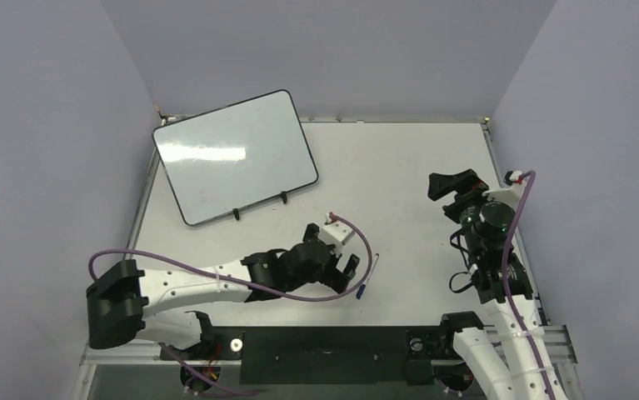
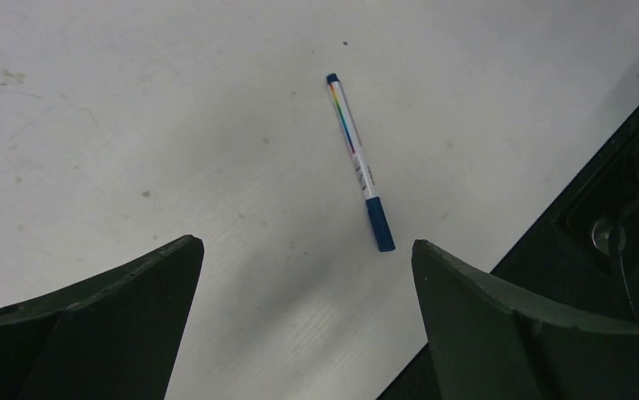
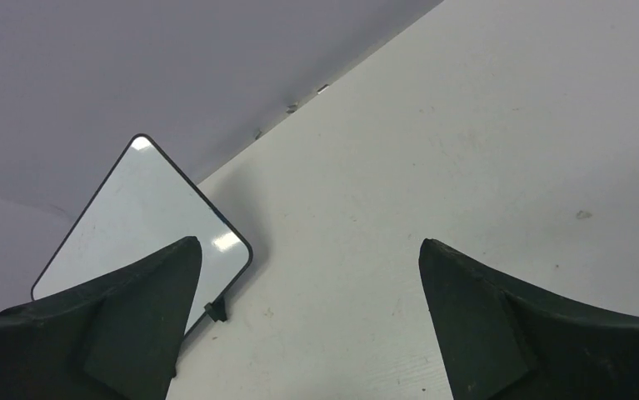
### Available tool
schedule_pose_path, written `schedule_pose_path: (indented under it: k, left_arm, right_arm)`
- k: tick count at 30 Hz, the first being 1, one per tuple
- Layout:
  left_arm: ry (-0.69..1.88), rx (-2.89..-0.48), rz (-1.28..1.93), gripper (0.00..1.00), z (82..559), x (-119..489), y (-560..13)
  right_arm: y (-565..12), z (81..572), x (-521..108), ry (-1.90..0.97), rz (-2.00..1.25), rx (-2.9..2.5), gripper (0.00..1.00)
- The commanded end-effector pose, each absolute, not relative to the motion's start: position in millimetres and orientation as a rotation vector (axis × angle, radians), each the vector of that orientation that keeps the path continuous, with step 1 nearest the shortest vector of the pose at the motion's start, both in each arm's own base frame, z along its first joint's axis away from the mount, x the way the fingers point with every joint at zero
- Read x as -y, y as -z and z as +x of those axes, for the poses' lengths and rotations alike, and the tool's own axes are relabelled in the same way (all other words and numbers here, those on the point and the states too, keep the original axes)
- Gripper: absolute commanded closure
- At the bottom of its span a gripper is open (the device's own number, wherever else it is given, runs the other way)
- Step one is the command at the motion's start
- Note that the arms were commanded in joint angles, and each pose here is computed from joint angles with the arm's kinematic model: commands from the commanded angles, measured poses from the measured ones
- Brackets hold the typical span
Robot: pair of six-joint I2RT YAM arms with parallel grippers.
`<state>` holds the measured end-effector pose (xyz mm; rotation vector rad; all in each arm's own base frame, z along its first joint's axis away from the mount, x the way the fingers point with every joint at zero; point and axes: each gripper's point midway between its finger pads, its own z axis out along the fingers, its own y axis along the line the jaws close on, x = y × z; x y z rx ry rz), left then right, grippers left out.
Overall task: Write a sentence on the whiteboard
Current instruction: Pick up the whiteboard marker from the corner of the board.
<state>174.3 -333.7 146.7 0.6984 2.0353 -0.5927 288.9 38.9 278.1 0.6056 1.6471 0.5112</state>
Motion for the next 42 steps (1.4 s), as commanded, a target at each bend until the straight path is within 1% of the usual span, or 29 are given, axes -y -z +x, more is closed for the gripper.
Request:
schedule_pose_path:
  k: [1, 5, 20, 26, 29, 35, 36, 37, 38, 39, 40, 41, 42]
  left_arm:
    - [0.725, -2.006, 0.636, 0.06, 155, 379, -144]
    - [0.705, -2.03, 0.667, 0.08, 142, 400, -127]
    - [0.656, -2.115, 0.687, 0.23, 136, 431, -73]
    - [0.602, -2.157, 0.695, 0.27, 138, 434, -50]
    - [0.579, -2.17, 0.698, 0.34, 139, 433, -41]
    - [0.53, -2.187, 0.706, 0.36, 142, 431, -29]
    - [0.525, -2.19, 0.711, 0.39, 141, 431, -26]
    - [0.523, -2.194, 0.715, 0.47, 141, 431, -25]
    - [0.518, -2.198, 0.719, 0.54, 141, 431, -23]
    - [0.515, -2.203, 0.721, 0.69, 140, 431, -22]
    - [0.513, -2.207, 0.724, 0.77, 140, 430, -20]
    - [0.51, -2.212, 0.728, 0.93, 139, 429, -19]
    - [0.509, -2.213, 0.728, 1.0, 138, 429, -18]
  right_arm:
    - [-263, 281, -26, -0.444, 0.686, -1.663, 0.0]
    - [-256, 276, -20, -0.395, 0.707, -1.695, 0.0]
    - [-249, 250, -1, -0.243, 0.706, -1.767, 0.0]
    - [-248, 246, -1, -0.233, 0.688, -1.781, 0.0]
    - [-246, 245, -2, -0.229, 0.68, -1.797, 0.0]
    - [-240, 245, -5, -0.236, 0.666, -1.824, 0.0]
    - [-240, 245, -6, -0.237, 0.664, -1.827, 0.0]
    - [-240, 245, -6, -0.237, 0.662, -1.828, 0.0]
    - [-240, 245, -6, -0.237, 0.662, -1.83, 0.0]
    - [-240, 245, -6, -0.238, 0.662, -1.831, 0.0]
    - [-240, 246, -6, -0.238, 0.66, -1.835, 0.0]
    - [-240, 245, -7, -0.241, 0.658, -1.836, 0.0]
    - [-240, 246, -7, -0.243, 0.658, -1.838, 0.0]
